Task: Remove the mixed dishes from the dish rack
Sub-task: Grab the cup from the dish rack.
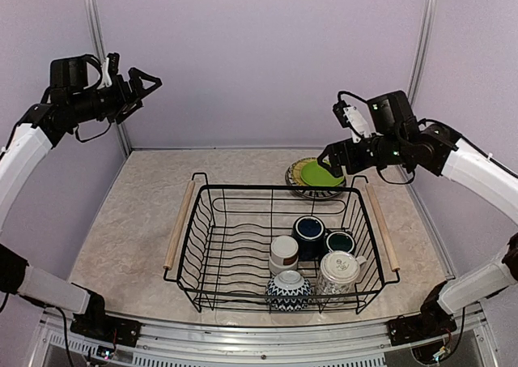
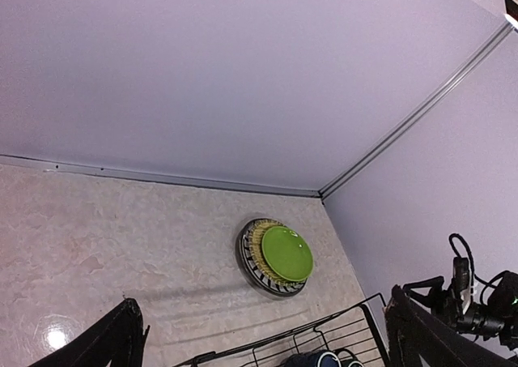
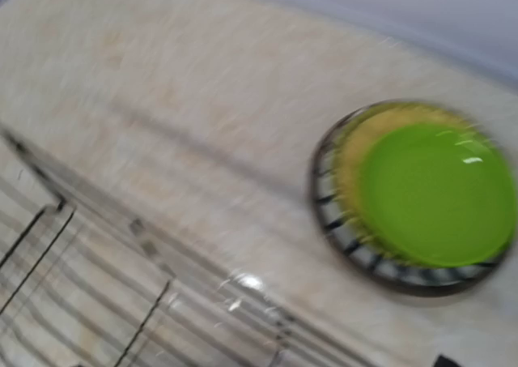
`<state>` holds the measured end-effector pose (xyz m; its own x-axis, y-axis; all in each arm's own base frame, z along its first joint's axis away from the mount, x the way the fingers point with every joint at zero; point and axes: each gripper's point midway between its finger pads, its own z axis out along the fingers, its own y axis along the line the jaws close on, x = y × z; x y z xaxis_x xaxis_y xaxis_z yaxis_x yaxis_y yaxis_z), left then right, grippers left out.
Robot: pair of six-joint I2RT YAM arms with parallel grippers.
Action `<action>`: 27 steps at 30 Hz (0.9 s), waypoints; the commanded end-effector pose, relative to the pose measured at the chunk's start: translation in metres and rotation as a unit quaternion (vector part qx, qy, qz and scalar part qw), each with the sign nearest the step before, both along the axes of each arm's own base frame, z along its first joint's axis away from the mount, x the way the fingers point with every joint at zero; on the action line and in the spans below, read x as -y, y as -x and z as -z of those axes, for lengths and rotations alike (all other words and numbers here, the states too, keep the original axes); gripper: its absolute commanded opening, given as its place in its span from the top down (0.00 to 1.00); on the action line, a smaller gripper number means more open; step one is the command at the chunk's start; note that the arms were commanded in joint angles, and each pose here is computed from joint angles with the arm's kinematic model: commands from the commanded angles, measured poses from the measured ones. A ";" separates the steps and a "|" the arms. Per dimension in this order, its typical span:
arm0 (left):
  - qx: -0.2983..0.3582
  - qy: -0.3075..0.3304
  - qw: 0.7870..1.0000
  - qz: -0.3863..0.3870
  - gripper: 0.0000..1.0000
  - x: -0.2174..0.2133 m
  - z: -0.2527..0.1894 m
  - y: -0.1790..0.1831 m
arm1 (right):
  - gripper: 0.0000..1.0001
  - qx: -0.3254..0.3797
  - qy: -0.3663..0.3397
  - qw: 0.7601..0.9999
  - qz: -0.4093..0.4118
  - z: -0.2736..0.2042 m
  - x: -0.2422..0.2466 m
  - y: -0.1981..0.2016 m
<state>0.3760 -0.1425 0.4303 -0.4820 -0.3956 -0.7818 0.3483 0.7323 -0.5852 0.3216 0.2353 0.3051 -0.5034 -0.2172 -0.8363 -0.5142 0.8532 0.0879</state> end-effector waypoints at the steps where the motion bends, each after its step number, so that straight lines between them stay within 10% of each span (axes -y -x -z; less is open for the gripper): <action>1: -0.020 -0.013 1.000 -0.017 0.01 -0.006 0.026 -0.016 | 0.09 -0.023 0.029 0.999 -0.026 0.023 -0.042 0.011; 12: 0.015 -0.060 0.998 -0.031 0.01 -0.017 0.037 0.003 | 0.00 -0.094 0.123 0.983 -0.099 0.095 -0.139 0.044; 27: -0.007 -0.046 0.999 0.002 0.01 -0.006 0.044 0.001 | 0.01 -0.217 0.177 0.945 -0.168 0.160 -0.141 0.105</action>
<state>0.3705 -0.1337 0.3899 -0.4792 -0.3297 -0.8134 0.3334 0.7889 -0.5162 0.2415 0.3802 0.1499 -0.6292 -0.6201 -0.4686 -0.7192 0.6931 0.0484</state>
